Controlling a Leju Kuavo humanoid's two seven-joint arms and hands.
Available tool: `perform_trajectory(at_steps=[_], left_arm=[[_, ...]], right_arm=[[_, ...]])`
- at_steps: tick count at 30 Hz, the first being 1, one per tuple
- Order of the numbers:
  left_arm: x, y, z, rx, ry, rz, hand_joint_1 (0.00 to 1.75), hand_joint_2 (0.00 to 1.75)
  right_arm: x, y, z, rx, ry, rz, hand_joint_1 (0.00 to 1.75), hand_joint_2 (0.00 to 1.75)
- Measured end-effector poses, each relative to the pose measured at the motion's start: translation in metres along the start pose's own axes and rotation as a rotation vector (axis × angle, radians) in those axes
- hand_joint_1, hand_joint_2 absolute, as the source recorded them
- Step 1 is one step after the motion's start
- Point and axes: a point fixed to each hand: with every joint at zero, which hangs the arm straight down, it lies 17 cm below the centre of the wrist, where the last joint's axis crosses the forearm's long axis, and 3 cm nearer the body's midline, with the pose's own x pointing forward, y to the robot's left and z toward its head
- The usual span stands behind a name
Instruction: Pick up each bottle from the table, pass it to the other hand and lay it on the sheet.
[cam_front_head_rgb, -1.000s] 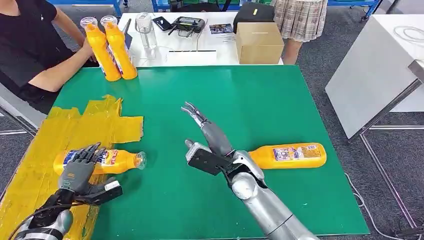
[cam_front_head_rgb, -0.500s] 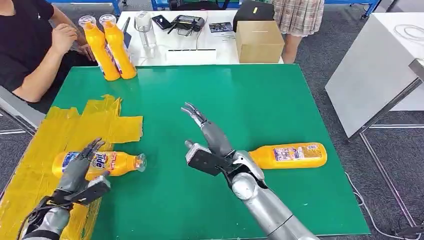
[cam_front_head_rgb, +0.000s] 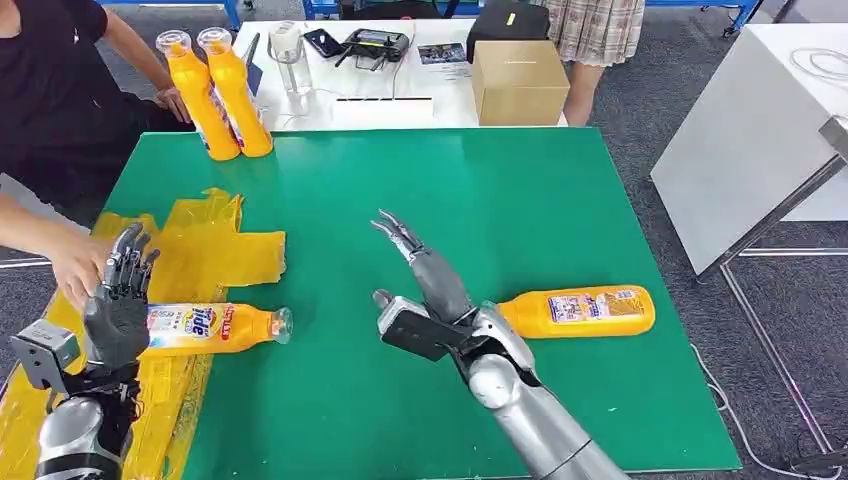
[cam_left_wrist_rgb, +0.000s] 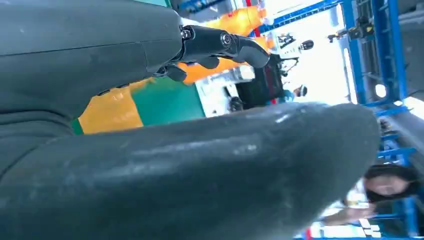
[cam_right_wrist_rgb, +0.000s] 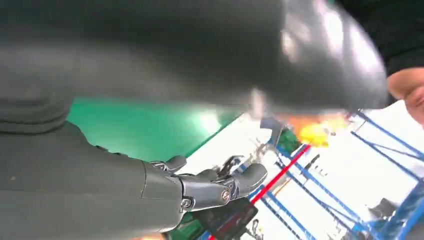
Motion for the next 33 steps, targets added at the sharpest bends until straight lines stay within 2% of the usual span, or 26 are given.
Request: perform_trajectory(at_steps=[4,14,22,28,33], left_arm=[[0.009,-0.009,0.008,0.021,-0.014,0.045,0.00,0.00],[0.018,-0.012,0.013,0.040,-0.032,0.053,0.00,0.00],[0.020,-0.007,0.031,0.056,-0.018,0.043,0.00,0.00],[0.021,-0.006,0.033,0.053,-0.022,0.049,0.00,0.00],[0.023,-0.003,0.034,0.057,-0.030,0.058,0.00,0.00]], right_arm=[[-0.014,-0.014,0.020,-0.017,0.020,0.044,0.00,1.75],[-0.026,-0.028,0.042,-0.019,0.037,0.120,0.00,1.75],[-0.071,-0.049,0.123,0.039,0.158,0.287,0.00,1.75],[-0.116,-0.065,0.182,0.119,0.297,0.337,0.00,1.75],[-0.137,-0.086,0.224,0.149,0.388,0.373,0.00,1.75]])
